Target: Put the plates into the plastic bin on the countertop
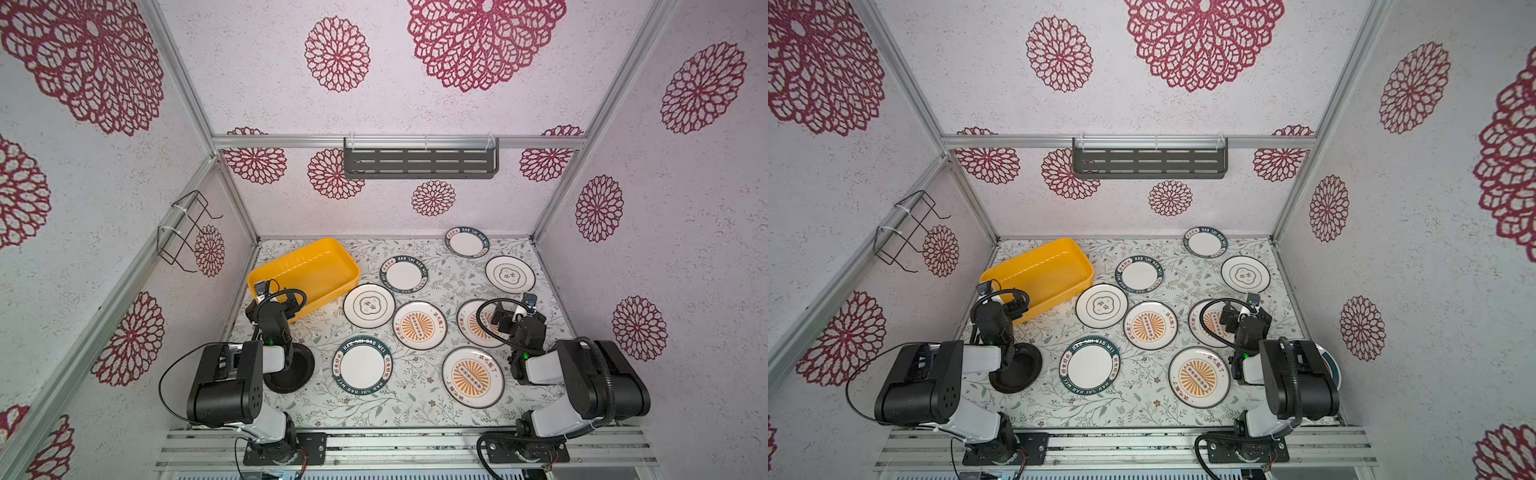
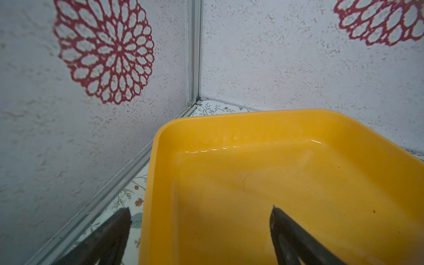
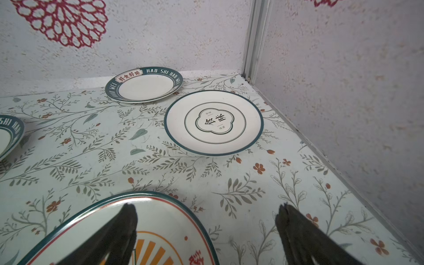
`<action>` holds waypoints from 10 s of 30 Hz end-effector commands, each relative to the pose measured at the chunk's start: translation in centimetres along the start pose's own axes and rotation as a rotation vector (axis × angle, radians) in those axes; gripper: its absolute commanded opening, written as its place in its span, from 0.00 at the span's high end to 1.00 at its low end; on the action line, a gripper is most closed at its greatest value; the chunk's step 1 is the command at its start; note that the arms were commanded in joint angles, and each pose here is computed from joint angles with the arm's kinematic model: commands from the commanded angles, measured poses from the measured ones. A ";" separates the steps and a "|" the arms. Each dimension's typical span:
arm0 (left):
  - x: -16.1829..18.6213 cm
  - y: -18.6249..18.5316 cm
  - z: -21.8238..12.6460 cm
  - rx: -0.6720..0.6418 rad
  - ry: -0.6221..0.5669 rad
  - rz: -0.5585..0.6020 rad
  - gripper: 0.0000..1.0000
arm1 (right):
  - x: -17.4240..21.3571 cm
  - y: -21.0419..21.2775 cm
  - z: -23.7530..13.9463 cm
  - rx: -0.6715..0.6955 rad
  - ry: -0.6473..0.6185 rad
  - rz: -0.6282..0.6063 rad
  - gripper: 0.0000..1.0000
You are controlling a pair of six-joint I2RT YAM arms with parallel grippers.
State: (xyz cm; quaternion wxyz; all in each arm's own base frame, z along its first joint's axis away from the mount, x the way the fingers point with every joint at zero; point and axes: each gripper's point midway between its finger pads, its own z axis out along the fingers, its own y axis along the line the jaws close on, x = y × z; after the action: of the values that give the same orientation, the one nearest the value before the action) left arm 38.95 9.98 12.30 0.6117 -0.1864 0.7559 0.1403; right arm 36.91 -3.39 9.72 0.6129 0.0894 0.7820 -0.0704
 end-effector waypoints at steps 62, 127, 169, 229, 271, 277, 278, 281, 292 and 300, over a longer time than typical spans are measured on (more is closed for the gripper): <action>-8.4 -22.8 -21.6 0.802 0.428 -0.575 0.03 | -8.8 24.7 -16.2 -0.736 0.318 0.638 0.01; -9.1 -23.0 -12.9 1.176 0.794 -0.515 0.03 | 0.8 29.8 9.4 -0.622 0.746 0.623 0.28; -9.4 -20.1 -11.6 1.005 0.729 -0.461 0.03 | -8.4 28.8 6.8 -0.710 0.530 0.757 1.00; -5.8 -15.3 -4.1 0.723 0.753 -0.583 1.00 | -18.9 36.0 -8.1 -1.190 0.401 0.699 0.23; 5.1 -6.2 9.4 0.207 0.928 -0.708 0.89 | -18.5 25.0 -2.9 -0.699 0.282 0.555 0.08; 5.6 -5.8 9.7 0.169 0.936 -0.674 0.75 | -18.5 23.5 -4.0 -0.664 0.263 0.560 0.08; 5.7 -5.7 9.6 0.167 0.938 -0.672 0.72 | -18.4 23.3 -4.1 -0.658 0.264 0.560 0.08; 5.4 -5.6 9.4 0.156 0.932 -0.653 0.59 | -18.2 22.7 -4.4 -0.638 0.263 0.557 0.08; -2.8 -5.8 6.4 0.169 0.744 -0.507 0.24 | -17.6 20.4 -6.4 -0.592 0.264 0.549 0.06; -10.8 -8.0 -1.4 0.286 0.531 -0.405 0.03 | -14.3 18.7 -8.2 -0.554 0.352 0.565 0.02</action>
State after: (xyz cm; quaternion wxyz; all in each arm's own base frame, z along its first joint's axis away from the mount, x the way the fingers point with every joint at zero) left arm 45.05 4.30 21.92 0.4085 -0.2972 0.8473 -0.1639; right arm 37.64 16.53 25.64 0.4700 0.1328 0.8076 0.3304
